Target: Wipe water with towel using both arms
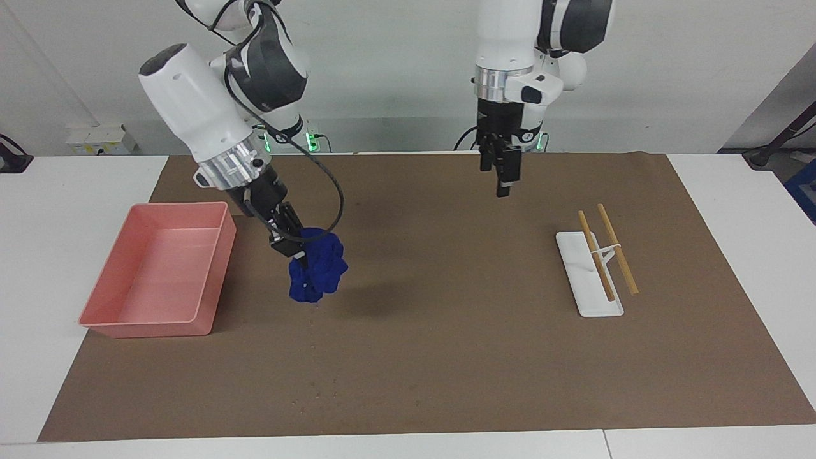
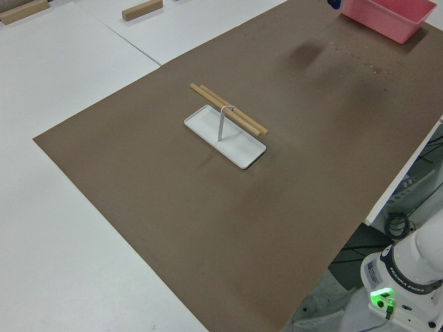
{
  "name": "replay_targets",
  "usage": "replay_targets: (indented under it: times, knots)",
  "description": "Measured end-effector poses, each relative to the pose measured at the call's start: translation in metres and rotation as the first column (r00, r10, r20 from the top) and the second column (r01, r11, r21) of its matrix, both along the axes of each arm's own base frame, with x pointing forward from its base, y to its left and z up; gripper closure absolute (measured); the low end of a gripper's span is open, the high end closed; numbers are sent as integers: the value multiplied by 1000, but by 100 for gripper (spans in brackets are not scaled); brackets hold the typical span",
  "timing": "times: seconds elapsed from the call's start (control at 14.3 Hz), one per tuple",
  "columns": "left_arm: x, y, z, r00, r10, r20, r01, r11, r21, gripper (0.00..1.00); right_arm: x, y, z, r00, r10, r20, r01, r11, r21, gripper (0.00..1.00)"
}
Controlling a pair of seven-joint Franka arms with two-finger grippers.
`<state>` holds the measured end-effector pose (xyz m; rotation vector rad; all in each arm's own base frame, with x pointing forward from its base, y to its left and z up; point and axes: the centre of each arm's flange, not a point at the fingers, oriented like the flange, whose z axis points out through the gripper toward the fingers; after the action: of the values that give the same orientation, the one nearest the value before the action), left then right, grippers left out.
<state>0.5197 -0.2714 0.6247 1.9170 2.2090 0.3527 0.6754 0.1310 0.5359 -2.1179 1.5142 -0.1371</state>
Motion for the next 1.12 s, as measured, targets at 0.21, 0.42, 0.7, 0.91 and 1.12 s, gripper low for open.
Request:
replay_targets:
  times: [0.21, 0.42, 0.7, 0.91, 1.12]
  knots:
    - [25, 59, -3, 994, 109, -6, -109, 994, 4, 0, 32, -9, -66, 996, 52, 75, -46, 996, -81, 91]
    - [44, 106, 1, 982, 190, 19, -190, 982, -10, 0, 47, -18, -117, 989, 98, 107, -84, 988, -131, 91]
    - [54, 149, -1, 965, 262, 16, -262, 965, -9, 0, 41, -21, -188, 991, 117, 63, -106, 981, -163, 91]
    - [57, 159, -1, 960, 280, 16, -280, 960, -9, 0, 22, -16, -223, 991, 137, -5, -136, 976, -170, 91]
    - [56, 157, -1, 961, 277, 16, -277, 961, -9, 0, -1, -17, -241, 982, 181, -53, -188, 964, -189, 91]
